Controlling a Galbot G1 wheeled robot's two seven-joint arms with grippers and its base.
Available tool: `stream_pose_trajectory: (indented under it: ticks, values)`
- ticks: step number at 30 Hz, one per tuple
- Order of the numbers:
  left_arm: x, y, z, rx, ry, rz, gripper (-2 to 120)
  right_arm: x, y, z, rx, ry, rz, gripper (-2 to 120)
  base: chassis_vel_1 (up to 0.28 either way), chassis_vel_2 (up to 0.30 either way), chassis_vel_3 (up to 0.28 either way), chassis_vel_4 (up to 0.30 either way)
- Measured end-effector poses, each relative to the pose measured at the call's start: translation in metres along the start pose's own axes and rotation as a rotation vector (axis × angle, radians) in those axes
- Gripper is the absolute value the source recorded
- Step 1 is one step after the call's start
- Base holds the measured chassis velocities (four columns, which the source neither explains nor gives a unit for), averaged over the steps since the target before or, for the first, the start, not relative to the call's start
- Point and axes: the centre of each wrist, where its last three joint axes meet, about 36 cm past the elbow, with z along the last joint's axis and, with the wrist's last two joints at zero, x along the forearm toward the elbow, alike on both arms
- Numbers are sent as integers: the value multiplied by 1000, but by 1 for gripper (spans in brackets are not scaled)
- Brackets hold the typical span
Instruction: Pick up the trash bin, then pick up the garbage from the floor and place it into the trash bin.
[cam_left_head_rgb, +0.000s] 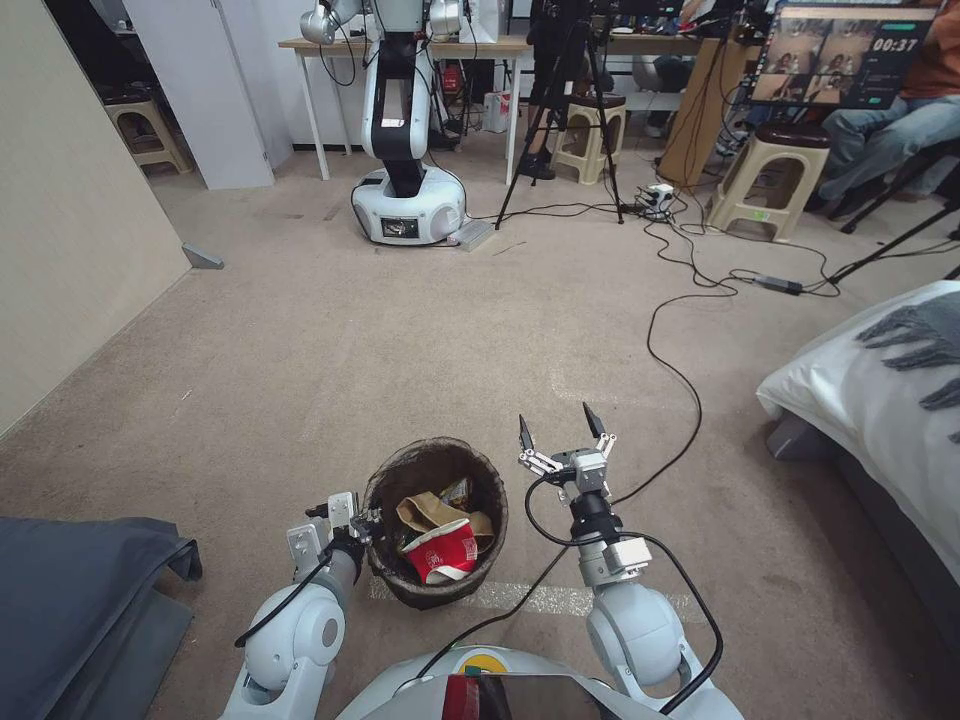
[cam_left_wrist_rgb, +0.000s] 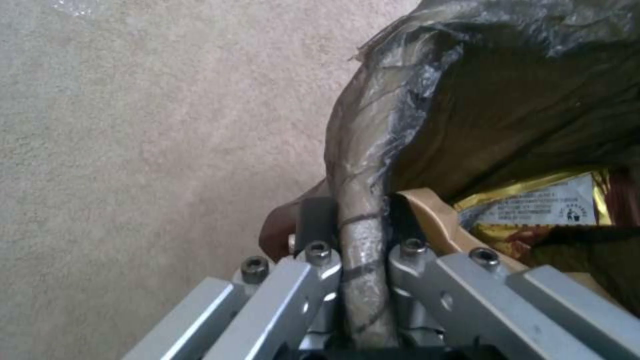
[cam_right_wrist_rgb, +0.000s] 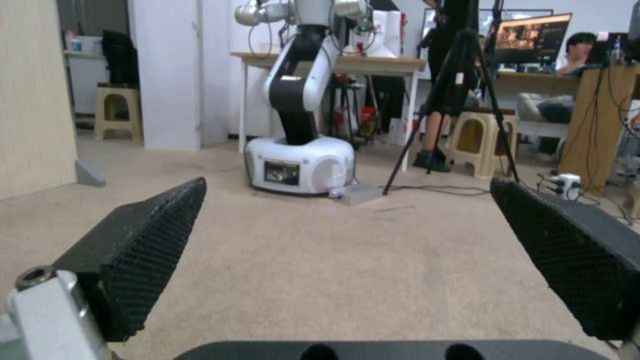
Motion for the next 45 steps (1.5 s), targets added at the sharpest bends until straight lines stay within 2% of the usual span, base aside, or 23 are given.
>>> stream_pose_trajectory:
  ticks: [7, 10, 11, 16, 17, 18, 19, 25, 26, 29, 30, 33, 39, 45]
  values:
    - [-4, 2, -1, 8, 4, -8, 2, 1, 0, 0, 3, 0, -2, 100, 0, 0, 0, 0]
    - [-8, 4, 0, 15, 6, -10, 8, 2, 0, 0, 5, -3, -2, 100, 0, 0, 0, 0]
    - [-10, 5, 0, 20, 7, -11, 19, 3, -1, -1, 7, -4, -3, 100, 0, 0, 0, 0]
    - [-13, 5, 0, 27, 8, -12, 26, 3, -1, -1, 9, -5, -3, 100, 0, 0, 0, 0]
    - [-14, 6, 1, 30, 10, -12, 39, 4, -1, -1, 9, -6, -3, 100, 0, 0, 0, 0]
    - [-16, 7, 1, 38, 11, -8, 46, 5, -1, -1, 10, -6, -4, 100, 0, 0, 0, 0]
    - [-16, 7, 1, 38, 11, -8, 46, 5, -1, -1, 10, -6, -4, 100, 0, 0, 0, 0]
    - [-22, 8, 0, 53, -6, 16, 70, 6, -1, -1, 13, -6, -5, 100, 0, 0, 0, 0]
    - [-22, 8, 0, 53, -6, 16, 70, 6, -1, -1, 13, -6, -5, 100, 0, 0, 0, 0]
    - [-23, 9, -3, 51, -26, 26, 83, 6, -1, -1, 14, -6, -8, 100, 0, 0, 0, 0]
    - [-23, 9, -3, 51, -26, 26, 83, 6, -1, -1, 14, -6, -8, 100, 0, 0, 0, 0]
    - [-23, 9, -2, 35, -67, 28, 97, 6, -1, -1, 15, -9, -11, 100, 0, 0, 0, 0]
    - [-20, 7, -2, 14, -110, 40, 100, 6, -1, 0, 20, -9, -13, 100, 0, 0, 0, 0]
    - [-11, 4, -15, -10, -216, 56, 100, 9, 0, 1, 22, -9, -26, 100, 0, 0, 0, 0]
